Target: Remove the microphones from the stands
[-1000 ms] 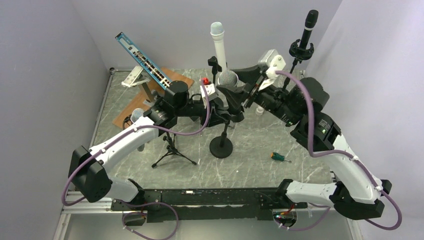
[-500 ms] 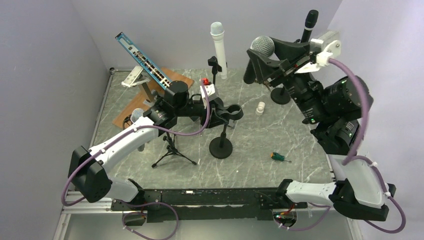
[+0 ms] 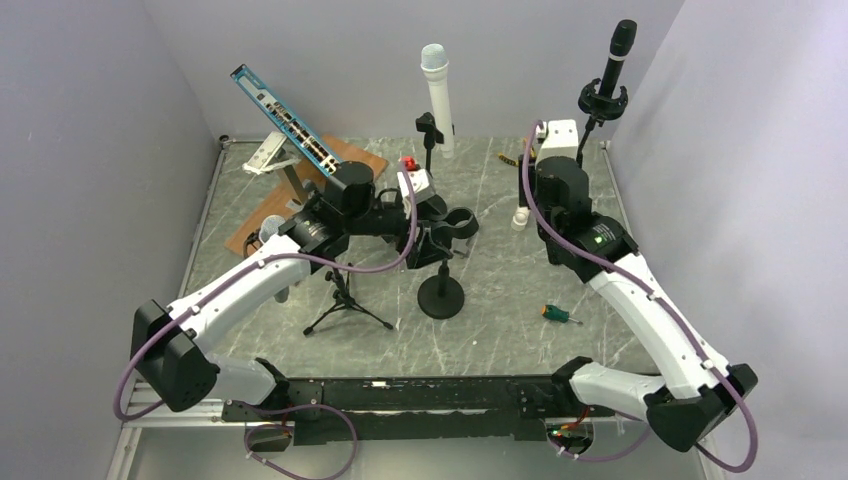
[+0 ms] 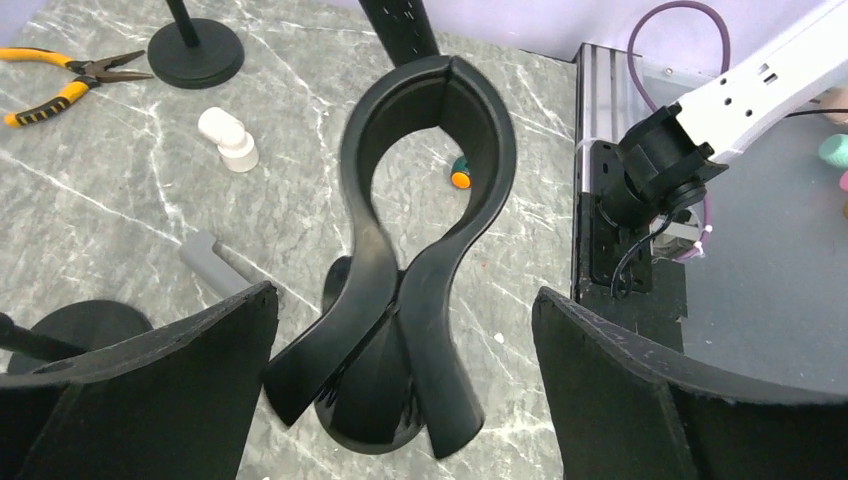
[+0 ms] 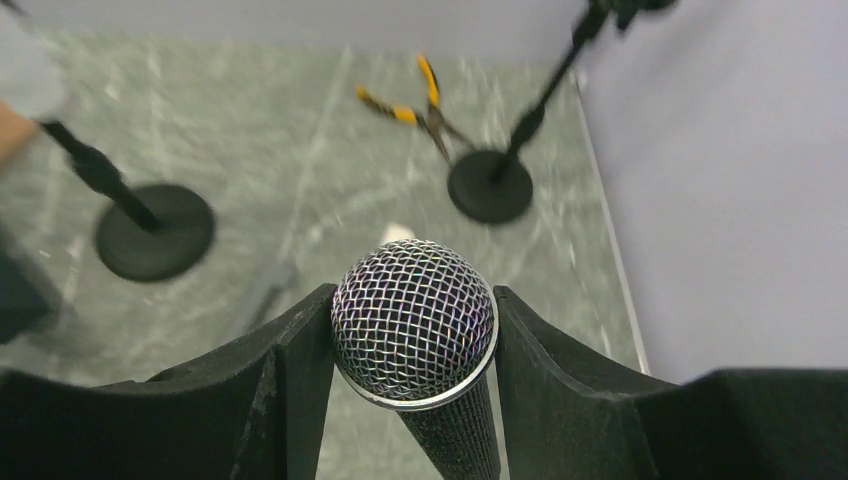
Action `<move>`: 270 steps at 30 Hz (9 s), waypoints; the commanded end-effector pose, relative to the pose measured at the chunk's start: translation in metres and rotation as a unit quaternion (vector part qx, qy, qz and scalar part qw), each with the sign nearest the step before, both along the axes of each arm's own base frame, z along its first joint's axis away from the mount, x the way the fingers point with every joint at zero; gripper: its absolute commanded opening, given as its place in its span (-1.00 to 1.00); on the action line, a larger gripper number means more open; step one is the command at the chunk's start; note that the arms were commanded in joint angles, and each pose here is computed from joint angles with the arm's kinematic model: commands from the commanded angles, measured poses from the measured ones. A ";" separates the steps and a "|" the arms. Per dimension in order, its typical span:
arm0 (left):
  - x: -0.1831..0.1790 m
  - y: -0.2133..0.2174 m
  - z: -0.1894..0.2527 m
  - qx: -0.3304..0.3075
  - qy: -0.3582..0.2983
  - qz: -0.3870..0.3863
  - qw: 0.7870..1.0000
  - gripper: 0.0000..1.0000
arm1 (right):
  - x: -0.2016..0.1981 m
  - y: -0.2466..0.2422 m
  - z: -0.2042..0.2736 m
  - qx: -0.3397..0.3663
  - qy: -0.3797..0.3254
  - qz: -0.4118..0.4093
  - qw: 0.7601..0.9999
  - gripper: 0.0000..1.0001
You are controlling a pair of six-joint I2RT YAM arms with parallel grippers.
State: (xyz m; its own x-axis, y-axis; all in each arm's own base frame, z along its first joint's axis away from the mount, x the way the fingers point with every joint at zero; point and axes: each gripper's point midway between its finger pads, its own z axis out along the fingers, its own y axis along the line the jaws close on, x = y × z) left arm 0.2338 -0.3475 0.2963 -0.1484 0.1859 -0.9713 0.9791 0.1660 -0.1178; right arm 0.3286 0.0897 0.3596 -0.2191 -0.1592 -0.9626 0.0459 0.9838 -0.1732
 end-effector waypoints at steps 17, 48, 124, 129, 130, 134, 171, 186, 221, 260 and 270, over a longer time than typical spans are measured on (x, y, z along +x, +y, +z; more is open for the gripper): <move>-0.012 0.053 0.148 -0.073 -0.013 0.139 0.988 0.99 | -0.008 -0.019 -0.224 0.119 0.336 -0.085 0.931 -1.00; -0.100 0.275 0.143 -0.100 -0.019 0.460 0.882 0.98 | -0.004 -0.034 -0.324 0.091 0.403 -0.142 0.900 0.51; -0.124 0.347 0.122 -0.148 -0.012 0.567 0.811 0.98 | -0.142 0.447 0.045 0.258 0.034 0.505 0.823 0.07; -0.120 0.342 0.120 -0.141 -0.010 0.563 0.814 0.98 | -0.142 0.443 0.054 0.256 0.025 0.504 0.825 -0.25; -0.119 0.341 0.120 -0.139 -0.009 0.563 0.815 0.98 | -0.141 0.442 0.058 0.255 0.021 0.504 0.825 -0.27; -0.117 0.337 0.117 -0.136 -0.007 0.560 0.817 0.98 | -0.141 0.440 0.078 0.251 0.009 0.507 0.824 -0.40; -0.109 0.324 0.106 -0.123 0.008 0.553 0.824 0.98 | -0.149 0.319 0.248 0.331 -0.173 0.484 0.792 -1.00; -0.097 0.309 0.109 -0.091 -0.011 0.537 0.839 0.98 | -0.117 0.113 0.231 0.231 -0.254 0.214 0.915 -1.00; -0.072 0.253 0.125 -0.082 -0.027 0.459 0.884 0.98 | -0.064 0.009 -0.137 0.177 0.371 -0.026 0.911 -1.00; -0.002 0.025 0.107 -0.011 0.083 0.204 0.975 0.52 | 0.010 0.025 -0.283 0.119 0.419 -0.051 0.899 0.77; 0.010 0.004 0.078 0.031 0.087 0.179 0.980 0.08 | 0.000 0.016 -0.235 0.129 0.372 -0.042 0.918 0.82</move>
State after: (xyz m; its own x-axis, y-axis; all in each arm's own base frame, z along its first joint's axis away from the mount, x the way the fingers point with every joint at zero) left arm 0.2450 -0.3390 0.3705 -0.4077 0.1287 -0.9040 0.7958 0.5355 -0.2826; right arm 0.3263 0.1117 0.0965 -0.8672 0.1020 -0.4874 0.0862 0.9948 0.0547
